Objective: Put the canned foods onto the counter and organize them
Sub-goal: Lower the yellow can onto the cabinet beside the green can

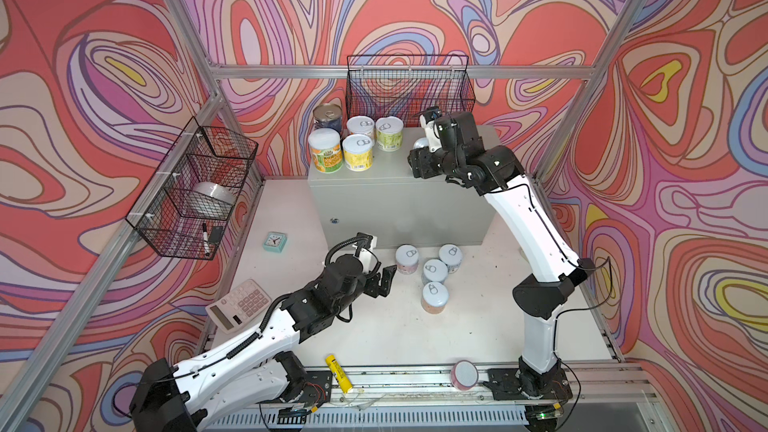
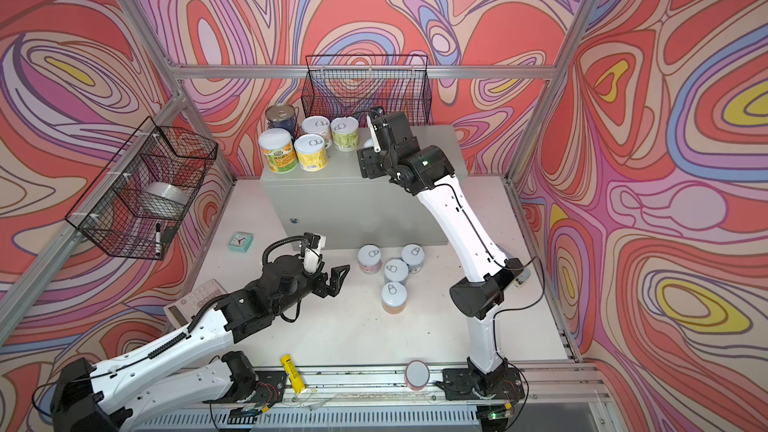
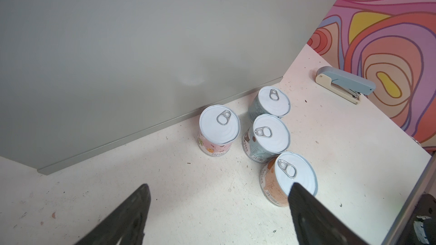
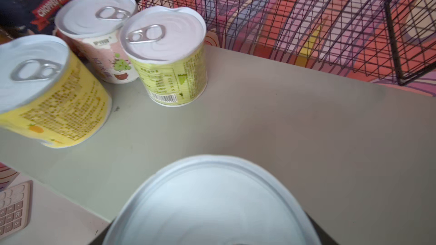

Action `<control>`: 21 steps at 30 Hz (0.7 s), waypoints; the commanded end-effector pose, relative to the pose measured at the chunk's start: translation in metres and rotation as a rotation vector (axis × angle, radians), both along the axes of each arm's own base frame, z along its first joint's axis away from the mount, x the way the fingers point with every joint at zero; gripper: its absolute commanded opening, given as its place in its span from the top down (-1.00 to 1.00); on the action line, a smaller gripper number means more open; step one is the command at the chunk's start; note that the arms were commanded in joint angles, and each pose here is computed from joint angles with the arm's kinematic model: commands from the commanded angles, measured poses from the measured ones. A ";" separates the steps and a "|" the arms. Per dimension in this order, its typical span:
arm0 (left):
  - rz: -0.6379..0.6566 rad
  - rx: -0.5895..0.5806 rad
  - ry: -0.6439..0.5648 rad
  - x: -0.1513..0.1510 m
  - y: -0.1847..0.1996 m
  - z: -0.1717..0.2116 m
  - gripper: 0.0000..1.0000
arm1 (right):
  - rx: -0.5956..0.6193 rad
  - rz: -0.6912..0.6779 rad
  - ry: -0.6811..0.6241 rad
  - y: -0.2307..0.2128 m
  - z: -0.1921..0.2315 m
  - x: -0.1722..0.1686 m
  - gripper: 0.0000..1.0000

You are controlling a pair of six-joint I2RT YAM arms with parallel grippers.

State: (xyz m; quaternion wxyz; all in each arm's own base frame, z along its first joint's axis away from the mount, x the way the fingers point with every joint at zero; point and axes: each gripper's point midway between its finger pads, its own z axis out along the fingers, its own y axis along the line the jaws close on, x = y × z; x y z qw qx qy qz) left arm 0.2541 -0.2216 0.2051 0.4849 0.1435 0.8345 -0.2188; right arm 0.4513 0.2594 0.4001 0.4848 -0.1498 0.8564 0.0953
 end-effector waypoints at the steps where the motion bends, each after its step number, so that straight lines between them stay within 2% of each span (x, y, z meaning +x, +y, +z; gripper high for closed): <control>1: 0.001 0.016 0.000 0.001 0.004 0.002 -0.85 | 0.076 -0.014 -0.114 -0.001 0.036 0.012 1.00; 11: 0.029 0.023 0.014 0.007 0.009 -0.003 -0.86 | 0.046 -0.005 -0.046 0.007 0.003 0.028 0.97; 13: 0.033 0.023 0.011 0.007 0.010 -0.002 -0.86 | 0.045 -0.006 -0.047 0.007 0.002 0.028 0.71; 14: 0.034 0.022 0.010 0.008 0.010 -0.002 -0.86 | 0.044 -0.003 -0.048 0.007 0.001 0.029 0.52; 16: 0.041 0.023 0.009 0.009 0.010 -0.001 -0.86 | 0.045 0.001 -0.052 0.008 0.001 0.030 0.31; 17: 0.043 0.022 0.008 0.009 0.011 -0.001 -0.86 | 0.045 0.004 -0.053 0.008 0.000 0.030 0.22; 21: 0.060 0.022 0.009 0.010 0.014 -0.003 -0.87 | 0.038 0.001 -0.049 0.009 -0.004 0.033 0.09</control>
